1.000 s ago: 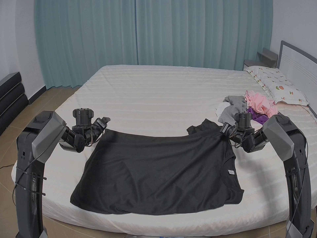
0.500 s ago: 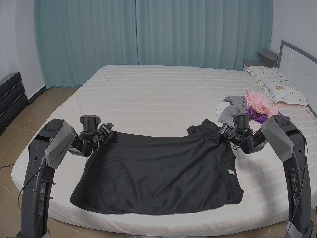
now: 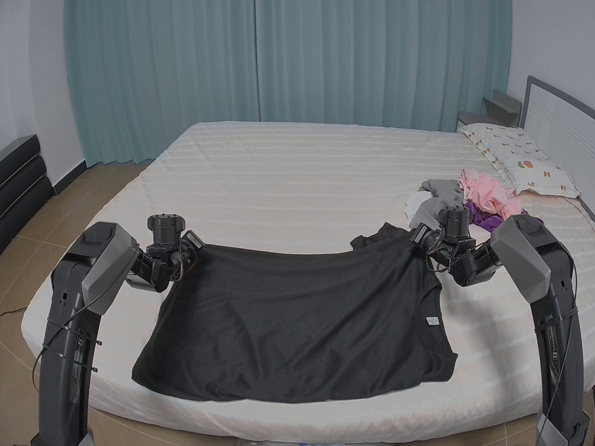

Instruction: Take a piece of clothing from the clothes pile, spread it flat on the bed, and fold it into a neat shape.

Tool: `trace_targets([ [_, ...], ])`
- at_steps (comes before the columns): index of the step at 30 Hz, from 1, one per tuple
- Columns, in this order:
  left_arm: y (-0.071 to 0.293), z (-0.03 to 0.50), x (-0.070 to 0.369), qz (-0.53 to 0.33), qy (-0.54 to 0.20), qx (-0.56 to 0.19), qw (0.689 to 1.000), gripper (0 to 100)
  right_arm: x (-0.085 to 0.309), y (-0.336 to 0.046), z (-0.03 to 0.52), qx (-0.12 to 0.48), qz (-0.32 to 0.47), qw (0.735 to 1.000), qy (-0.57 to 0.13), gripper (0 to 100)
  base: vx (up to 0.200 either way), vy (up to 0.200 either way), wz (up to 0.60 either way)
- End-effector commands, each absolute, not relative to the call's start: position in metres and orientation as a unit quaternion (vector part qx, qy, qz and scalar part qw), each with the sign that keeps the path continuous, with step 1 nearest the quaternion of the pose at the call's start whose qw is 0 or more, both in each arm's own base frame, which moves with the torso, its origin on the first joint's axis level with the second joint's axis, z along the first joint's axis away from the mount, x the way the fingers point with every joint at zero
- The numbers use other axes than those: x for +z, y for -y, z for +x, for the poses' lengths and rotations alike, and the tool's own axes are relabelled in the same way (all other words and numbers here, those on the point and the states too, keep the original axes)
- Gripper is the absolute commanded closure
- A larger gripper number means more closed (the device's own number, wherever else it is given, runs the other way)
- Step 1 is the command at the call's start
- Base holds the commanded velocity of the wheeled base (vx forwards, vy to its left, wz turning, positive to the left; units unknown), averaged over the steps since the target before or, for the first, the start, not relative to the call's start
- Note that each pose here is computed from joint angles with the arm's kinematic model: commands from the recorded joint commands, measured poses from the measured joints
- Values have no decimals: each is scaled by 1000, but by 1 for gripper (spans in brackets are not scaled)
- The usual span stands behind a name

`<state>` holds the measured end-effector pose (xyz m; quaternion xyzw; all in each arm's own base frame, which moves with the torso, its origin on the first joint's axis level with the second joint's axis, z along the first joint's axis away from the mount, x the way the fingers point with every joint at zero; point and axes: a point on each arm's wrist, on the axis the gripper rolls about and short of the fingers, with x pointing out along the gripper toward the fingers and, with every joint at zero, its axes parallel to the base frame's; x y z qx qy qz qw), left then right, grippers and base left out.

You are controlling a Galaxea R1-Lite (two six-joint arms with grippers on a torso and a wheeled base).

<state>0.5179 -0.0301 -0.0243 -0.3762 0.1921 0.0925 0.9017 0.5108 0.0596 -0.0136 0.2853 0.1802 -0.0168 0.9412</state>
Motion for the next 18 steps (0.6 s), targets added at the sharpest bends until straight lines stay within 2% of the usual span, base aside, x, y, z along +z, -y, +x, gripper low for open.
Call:
trace_targets([
  [1, 19, 519, -3, -378, -166, 99, 905, 100, -8, -56, 517, -18, 288, 944, -162, 100, 0, 0, 0],
  [10, 1, 526, 11, -378, -121, 130, 908, 100, -3, -62, 533, -20, 289, 950, -119, 100, 0, 0, 0],
  [18, -3, 527, 6, -379, -122, 136, 907, 100, -13, -71, 547, -35, 286, 954, -87, 100, 0, 0, 0],
])
